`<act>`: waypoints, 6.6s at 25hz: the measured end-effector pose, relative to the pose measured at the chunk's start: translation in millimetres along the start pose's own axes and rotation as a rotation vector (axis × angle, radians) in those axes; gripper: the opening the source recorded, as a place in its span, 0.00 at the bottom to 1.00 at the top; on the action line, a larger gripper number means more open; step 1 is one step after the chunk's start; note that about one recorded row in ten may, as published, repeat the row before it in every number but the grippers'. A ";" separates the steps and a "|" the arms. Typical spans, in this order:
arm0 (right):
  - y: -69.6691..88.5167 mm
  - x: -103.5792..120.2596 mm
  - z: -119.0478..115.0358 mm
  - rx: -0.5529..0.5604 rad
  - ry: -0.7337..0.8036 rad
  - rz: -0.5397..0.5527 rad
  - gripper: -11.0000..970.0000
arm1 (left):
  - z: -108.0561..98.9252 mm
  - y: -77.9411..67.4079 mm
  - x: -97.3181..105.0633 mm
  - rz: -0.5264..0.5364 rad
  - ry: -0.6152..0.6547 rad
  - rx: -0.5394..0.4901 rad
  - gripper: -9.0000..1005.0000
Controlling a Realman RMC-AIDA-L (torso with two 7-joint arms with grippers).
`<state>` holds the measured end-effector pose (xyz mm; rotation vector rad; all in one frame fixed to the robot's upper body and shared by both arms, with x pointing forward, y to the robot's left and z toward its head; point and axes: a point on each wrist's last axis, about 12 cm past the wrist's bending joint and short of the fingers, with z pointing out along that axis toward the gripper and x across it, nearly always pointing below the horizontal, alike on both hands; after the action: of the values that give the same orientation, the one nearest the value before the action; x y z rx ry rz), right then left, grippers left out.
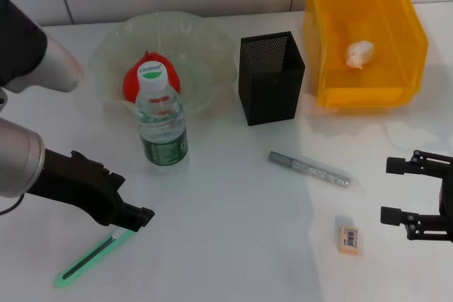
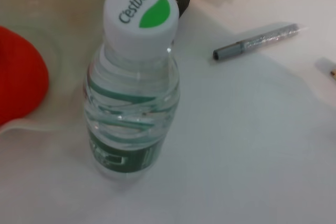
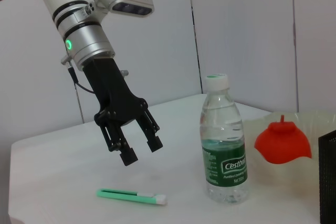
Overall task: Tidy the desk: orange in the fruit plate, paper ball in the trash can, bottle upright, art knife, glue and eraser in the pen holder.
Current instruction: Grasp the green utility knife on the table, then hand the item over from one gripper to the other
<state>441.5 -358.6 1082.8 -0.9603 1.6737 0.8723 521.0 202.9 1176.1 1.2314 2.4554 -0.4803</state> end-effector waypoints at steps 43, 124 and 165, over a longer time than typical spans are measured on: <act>4.8 4.9 0.0 0.003 -0.005 0.017 0.82 | 42.2 -24.3 10.0 -0.023 0.261 -0.152 0.73; 6.3 5.3 1.1 -0.005 -0.010 0.021 0.82 | 56.5 -6.1 14.4 0.002 0.320 -0.138 0.20; 47.3 11.6 -42.7 0.439 -0.865 0.076 0.82 | 71.9 -76.0 -89.8 0.410 -0.805 -0.186 0.21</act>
<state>380.0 -378.2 1087.9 -0.1544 1.0677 0.7624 520.8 65.5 1164.0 1.1265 1.4978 -0.4895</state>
